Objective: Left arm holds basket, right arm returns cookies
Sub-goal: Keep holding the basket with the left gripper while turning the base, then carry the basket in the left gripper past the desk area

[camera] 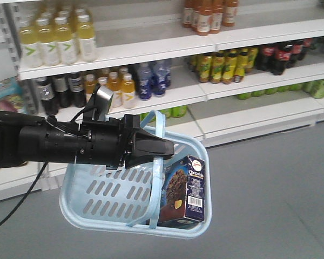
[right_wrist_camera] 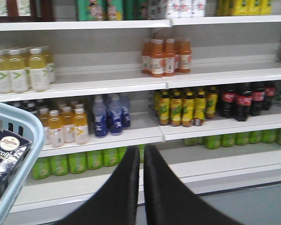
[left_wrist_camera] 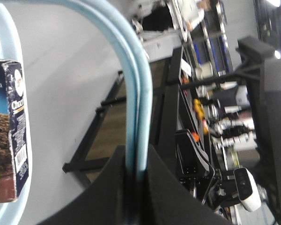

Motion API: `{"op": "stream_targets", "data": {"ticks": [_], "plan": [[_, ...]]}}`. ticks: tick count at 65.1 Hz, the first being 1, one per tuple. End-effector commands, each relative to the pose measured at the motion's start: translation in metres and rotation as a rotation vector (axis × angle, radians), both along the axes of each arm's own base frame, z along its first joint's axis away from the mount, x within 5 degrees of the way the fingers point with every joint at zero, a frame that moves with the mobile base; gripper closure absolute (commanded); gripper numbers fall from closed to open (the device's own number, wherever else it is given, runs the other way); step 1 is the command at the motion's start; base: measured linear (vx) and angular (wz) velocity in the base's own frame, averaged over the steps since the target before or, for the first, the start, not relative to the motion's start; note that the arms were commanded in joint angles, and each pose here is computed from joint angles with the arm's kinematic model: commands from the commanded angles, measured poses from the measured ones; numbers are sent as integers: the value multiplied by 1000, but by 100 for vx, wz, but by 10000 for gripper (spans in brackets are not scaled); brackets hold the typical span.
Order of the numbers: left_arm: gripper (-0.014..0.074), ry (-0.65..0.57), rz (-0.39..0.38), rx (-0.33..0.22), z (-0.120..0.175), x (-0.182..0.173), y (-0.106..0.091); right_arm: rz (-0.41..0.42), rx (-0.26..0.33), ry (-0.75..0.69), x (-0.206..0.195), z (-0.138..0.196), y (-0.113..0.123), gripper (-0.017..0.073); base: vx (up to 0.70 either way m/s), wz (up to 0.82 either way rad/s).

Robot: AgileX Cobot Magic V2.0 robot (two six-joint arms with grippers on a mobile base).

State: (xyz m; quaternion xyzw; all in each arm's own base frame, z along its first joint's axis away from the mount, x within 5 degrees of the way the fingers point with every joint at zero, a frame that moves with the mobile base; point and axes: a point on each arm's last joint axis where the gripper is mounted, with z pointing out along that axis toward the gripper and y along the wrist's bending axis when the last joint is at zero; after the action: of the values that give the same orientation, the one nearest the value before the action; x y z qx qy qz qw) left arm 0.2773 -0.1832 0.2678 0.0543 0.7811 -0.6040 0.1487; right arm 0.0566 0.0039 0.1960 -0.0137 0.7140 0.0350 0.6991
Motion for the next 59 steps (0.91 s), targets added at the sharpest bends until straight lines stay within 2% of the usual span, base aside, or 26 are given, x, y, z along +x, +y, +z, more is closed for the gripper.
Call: {"op": "stream_targets", "data": {"ticks": [1,59], "plan": [[599,-44,-7,-169,37,-6,-2,0,2,-68,0,1,0,570,23,-83],[599,-44,-6,-170,37,-6,-2,0,2,-68,0,1,0,570,21,-79]]}}
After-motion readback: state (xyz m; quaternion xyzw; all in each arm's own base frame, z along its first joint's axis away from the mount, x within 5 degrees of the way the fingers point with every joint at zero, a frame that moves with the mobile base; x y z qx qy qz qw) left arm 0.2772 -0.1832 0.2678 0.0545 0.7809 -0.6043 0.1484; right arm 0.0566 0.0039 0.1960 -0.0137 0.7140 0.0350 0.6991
